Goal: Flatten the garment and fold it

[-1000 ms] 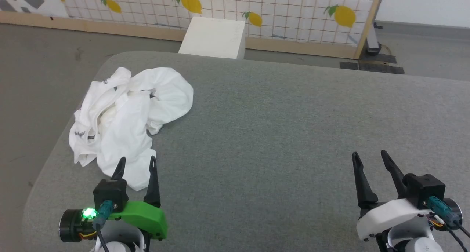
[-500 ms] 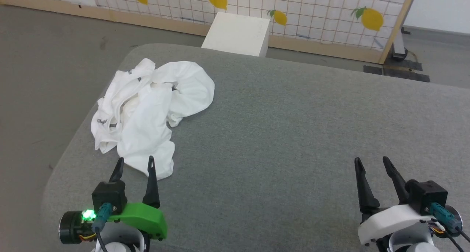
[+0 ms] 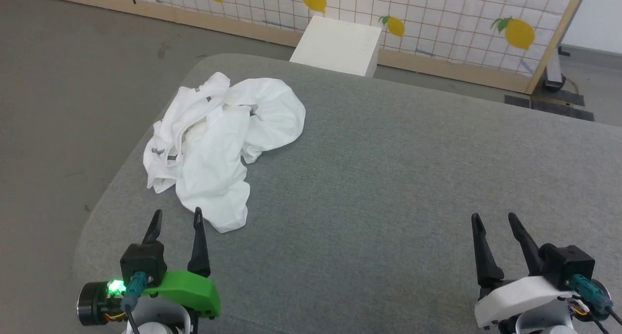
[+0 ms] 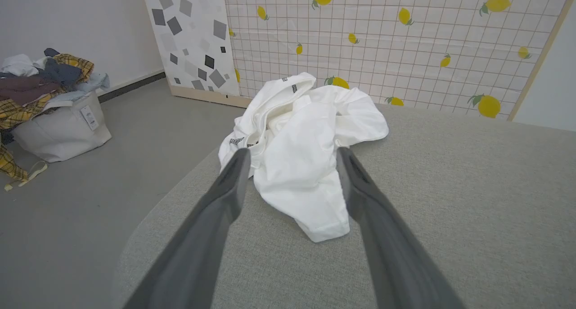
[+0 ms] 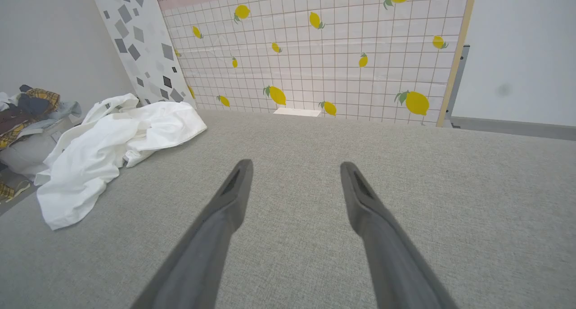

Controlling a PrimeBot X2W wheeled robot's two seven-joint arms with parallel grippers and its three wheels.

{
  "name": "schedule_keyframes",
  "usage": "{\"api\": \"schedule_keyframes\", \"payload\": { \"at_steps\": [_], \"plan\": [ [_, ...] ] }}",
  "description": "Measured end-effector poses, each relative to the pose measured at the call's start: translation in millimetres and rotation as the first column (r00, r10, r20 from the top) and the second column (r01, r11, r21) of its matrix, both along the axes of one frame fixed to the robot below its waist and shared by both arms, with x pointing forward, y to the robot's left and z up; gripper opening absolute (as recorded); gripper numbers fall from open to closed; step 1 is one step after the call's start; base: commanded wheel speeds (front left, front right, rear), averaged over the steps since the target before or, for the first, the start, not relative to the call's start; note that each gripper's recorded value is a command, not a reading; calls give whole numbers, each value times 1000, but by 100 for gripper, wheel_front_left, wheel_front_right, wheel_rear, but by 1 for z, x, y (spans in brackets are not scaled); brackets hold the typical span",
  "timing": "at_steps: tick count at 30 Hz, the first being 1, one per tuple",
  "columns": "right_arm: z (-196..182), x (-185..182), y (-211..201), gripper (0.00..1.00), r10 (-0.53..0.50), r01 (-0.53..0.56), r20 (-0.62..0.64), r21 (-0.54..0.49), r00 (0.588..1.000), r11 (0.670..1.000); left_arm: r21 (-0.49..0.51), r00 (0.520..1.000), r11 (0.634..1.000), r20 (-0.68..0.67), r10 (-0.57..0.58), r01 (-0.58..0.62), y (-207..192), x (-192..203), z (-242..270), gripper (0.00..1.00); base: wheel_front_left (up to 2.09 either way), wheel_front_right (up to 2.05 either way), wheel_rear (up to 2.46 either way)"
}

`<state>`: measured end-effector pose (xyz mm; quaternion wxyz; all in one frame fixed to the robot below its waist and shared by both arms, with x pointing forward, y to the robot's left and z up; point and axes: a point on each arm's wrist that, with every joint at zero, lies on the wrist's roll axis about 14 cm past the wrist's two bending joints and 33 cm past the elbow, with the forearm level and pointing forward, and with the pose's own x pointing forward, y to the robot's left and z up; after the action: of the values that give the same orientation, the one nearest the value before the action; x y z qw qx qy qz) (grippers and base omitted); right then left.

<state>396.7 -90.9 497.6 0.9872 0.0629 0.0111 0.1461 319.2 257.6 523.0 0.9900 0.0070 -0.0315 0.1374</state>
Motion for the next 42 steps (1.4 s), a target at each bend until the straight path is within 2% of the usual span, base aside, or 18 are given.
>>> {"api": "schedule_keyframes", "payload": {
  "at_steps": [42],
  "plan": [
    [-20,2,52,100,138,-137,-19,30,990,990,-8,977,978,48,207,-207,48,-52,-3,100,0,0,0]
  ]
}}
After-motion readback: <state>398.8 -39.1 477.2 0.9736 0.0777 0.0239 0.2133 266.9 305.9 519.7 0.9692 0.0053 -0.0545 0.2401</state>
